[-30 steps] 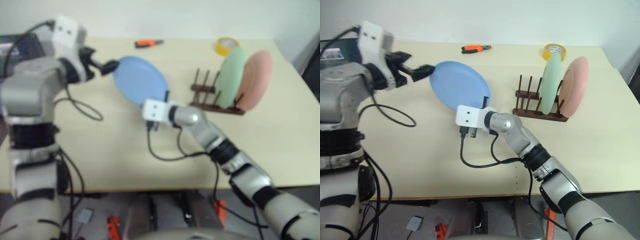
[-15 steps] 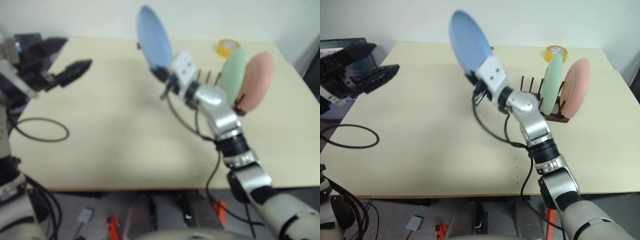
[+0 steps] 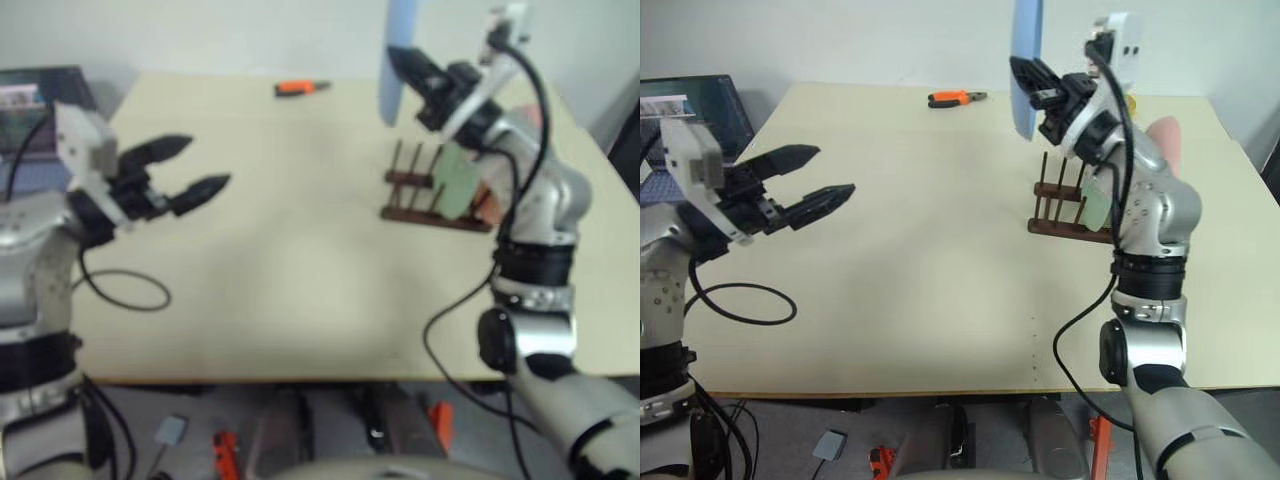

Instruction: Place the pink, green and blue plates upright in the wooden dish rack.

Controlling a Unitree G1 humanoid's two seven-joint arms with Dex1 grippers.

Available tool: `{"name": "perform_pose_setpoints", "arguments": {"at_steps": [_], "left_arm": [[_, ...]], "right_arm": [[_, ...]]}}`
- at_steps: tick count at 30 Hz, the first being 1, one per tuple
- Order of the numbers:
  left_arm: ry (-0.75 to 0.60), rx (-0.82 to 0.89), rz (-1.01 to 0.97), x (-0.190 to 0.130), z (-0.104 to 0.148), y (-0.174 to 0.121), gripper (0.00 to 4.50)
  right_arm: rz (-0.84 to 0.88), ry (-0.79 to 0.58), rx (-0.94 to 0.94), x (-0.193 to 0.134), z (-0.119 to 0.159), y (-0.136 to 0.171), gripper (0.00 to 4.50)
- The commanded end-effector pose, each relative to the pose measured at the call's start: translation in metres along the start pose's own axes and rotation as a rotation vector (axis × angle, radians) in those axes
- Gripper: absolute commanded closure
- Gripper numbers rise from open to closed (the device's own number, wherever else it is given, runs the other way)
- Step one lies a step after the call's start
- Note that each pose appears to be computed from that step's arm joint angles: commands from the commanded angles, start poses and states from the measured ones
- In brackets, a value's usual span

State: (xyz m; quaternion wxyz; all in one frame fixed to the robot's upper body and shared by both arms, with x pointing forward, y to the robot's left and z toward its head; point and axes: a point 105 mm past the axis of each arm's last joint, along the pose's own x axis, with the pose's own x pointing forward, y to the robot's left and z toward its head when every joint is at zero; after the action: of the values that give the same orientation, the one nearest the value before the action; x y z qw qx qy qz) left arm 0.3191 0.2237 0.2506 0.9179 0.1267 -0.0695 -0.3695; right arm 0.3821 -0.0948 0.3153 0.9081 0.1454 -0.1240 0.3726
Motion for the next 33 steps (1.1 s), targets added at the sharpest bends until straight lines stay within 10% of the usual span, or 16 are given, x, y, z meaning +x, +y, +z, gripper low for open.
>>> {"name": "perform_pose_setpoints", "arguments": {"at_steps": [1, 33], "left_arm": [[-0.02, 0.034, 0.011, 0.002, 0.006, 0.001, 0.22], [0.03, 0.014, 0.011, 0.009, -0.003, 0.001, 0.22]], "right_arm": [[0.005, -0.023, -0.023, -0.009, 0.014, 0.004, 4.5], [-0.138, 0.069, 0.012, -0.041, -0.02, -0.016, 4.5]]}}
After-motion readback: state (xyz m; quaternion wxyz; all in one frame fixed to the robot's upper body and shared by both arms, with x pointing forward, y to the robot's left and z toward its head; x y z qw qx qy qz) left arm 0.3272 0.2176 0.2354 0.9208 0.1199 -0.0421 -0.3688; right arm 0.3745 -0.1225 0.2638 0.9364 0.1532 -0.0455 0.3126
